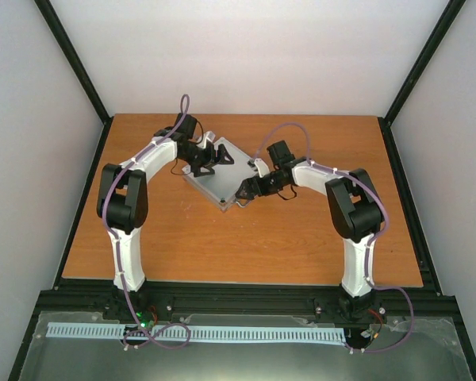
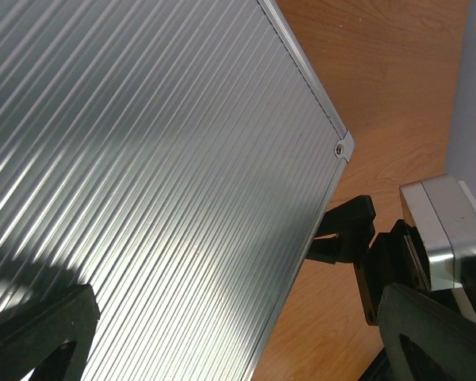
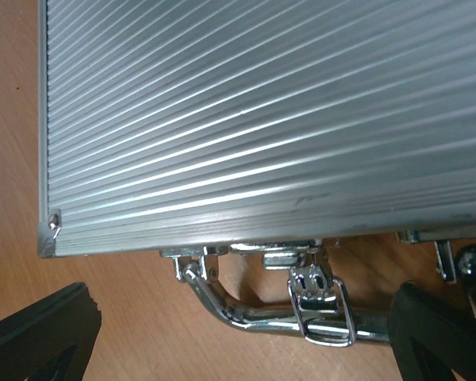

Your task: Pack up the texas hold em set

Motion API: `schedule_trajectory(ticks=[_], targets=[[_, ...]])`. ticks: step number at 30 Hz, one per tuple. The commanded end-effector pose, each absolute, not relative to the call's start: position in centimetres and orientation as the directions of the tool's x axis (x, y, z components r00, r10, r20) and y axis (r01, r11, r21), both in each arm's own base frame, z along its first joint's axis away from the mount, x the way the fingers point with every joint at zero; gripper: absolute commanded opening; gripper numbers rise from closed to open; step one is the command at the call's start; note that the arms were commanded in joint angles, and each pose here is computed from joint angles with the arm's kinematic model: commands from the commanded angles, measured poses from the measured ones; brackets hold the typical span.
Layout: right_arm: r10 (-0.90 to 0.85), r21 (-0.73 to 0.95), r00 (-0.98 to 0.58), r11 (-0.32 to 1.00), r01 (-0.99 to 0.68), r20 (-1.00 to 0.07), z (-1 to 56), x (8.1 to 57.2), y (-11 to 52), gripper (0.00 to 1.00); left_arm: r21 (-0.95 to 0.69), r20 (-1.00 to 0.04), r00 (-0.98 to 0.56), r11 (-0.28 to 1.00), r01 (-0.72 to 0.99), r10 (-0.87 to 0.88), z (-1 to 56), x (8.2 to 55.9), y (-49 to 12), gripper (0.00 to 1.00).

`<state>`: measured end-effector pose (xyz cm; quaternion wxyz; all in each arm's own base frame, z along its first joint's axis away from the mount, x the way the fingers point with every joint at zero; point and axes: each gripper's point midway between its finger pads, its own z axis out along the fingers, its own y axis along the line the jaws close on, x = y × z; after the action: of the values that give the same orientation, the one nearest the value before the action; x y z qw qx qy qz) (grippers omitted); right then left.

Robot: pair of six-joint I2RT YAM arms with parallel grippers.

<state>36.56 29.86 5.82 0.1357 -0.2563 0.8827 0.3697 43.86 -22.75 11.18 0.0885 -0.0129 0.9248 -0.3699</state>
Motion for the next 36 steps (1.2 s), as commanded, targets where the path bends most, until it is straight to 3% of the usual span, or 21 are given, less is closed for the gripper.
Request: schedule_trajectory(ticks=[1, 10, 22, 36], targets=[[-0.382, 0.559, -0.803, 0.578, -0.594, -0.459, 5.1, 37.2, 30.6, 1.0, -0.663, -0.111, -0.99, 0.748, 0.01, -0.085, 9.2, 43.8, -22.1, 1.0], [-0.408, 0.573, -0.801, 0.559, -0.599, -0.439, 4.1, 37.5, 31.0, 1.0, -0.655, -0.095, -0.992, 0.756, -0.004, -0.087, 8.4, 43.9, -22.0, 1.0], [-0.476, 0.781, -0.819, 0.356, -0.513, -0.321, 5.5, 34.1, 32.5, 1.0, -0.656, -0.085, -0.992, 0.755, -0.018, -0.098, 8.0, 43.7, -21.9, 1.0], [-0.377, 0.877, -0.857, 0.186, -0.442, -0.351, 10.3, 36.3, 31.4, 1.0, -0.649, -0.068, -0.994, 0.761, -0.022, -0.086, 7.1, 43.3, -21.8, 1.0]])
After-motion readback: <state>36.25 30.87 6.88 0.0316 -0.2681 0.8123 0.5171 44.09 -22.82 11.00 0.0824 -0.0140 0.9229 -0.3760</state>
